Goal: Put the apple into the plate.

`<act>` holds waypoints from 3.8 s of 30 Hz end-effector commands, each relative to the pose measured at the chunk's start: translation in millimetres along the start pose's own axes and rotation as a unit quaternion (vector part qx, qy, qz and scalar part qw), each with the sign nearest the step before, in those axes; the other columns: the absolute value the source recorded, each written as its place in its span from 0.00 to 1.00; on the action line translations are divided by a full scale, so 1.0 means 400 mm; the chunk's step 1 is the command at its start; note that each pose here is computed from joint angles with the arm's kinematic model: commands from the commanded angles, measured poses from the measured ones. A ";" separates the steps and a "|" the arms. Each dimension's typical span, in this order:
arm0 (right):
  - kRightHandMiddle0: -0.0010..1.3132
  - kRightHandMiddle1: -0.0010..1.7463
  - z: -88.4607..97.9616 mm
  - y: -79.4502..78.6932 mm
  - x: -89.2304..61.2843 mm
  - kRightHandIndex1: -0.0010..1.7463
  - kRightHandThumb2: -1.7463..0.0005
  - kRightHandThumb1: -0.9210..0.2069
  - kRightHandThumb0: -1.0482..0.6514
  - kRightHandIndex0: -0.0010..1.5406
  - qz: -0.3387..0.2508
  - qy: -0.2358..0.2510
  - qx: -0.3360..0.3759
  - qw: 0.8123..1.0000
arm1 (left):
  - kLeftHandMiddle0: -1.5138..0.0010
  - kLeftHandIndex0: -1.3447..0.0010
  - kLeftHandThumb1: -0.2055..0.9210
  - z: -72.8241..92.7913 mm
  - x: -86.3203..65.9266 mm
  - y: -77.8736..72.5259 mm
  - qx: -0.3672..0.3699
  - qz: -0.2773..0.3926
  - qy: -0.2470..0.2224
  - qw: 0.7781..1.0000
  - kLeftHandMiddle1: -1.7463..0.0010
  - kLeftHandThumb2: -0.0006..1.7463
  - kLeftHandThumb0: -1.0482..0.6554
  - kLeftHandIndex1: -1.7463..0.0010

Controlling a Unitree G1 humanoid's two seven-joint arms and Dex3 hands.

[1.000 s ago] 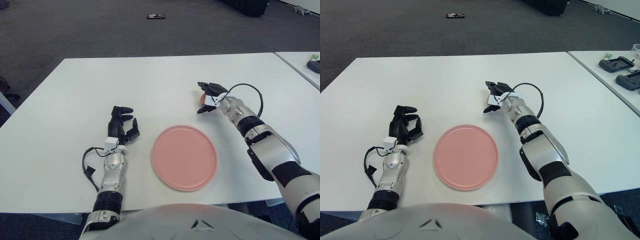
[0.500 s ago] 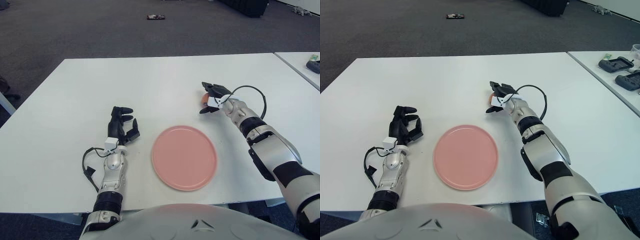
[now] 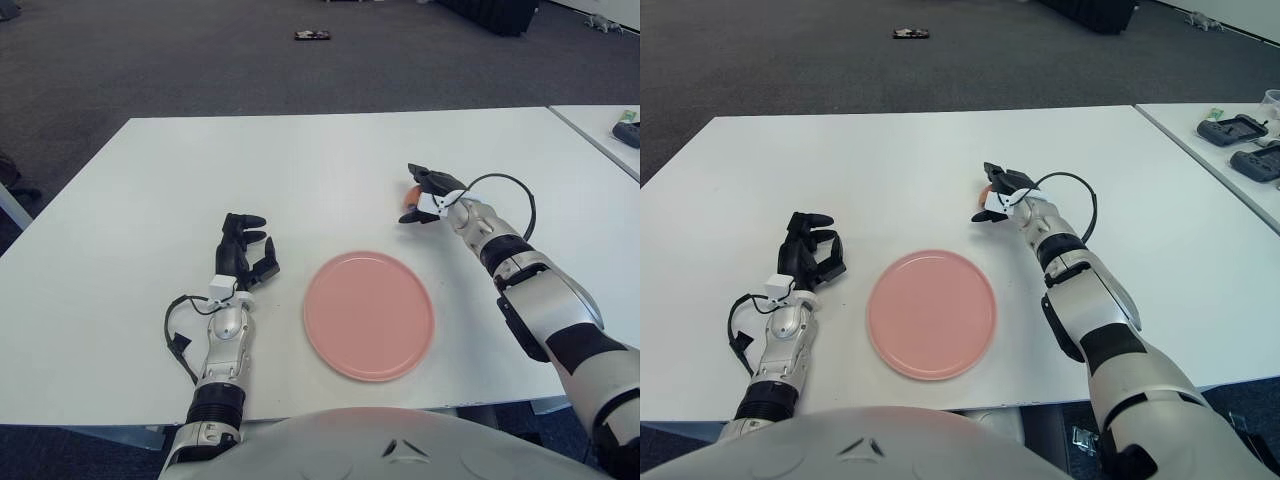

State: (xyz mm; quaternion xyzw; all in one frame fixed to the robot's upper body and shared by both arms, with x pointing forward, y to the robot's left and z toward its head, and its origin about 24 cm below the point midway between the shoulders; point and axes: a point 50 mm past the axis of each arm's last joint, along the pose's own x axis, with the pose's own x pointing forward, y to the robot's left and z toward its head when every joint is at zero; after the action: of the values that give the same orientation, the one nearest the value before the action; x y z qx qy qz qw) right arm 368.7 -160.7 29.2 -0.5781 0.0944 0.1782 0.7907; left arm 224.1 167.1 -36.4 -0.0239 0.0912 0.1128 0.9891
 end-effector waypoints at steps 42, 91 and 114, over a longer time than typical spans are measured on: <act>0.20 0.96 -0.031 0.013 -0.017 0.86 0.18 0.68 0.66 0.00 -0.025 -0.015 -0.001 1.000 | 0.65 0.74 0.54 -0.060 -0.039 0.023 0.001 0.010 0.061 0.998 0.00 0.71 0.61 0.01; 0.45 1.00 0.040 -0.105 -0.078 0.93 0.09 0.77 0.62 0.55 -0.257 -0.135 0.160 0.944 | 0.65 0.71 0.53 -0.058 -0.034 0.024 -0.010 0.011 0.052 0.999 0.00 0.70 0.61 0.03; 0.46 1.00 0.118 -0.157 -0.220 0.94 0.08 0.78 0.62 0.55 -0.274 -0.277 0.192 0.901 | 0.65 0.71 0.53 -0.057 -0.033 0.023 -0.008 0.010 0.051 0.999 0.00 0.71 0.61 0.03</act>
State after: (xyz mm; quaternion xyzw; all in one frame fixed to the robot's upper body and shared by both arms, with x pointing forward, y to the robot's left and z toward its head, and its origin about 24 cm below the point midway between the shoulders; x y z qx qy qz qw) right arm 320.6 -152.1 113.1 -0.3668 -0.2167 0.0751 0.9016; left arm 223.5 170.9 -34.9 -0.0341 0.0856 0.1141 0.9892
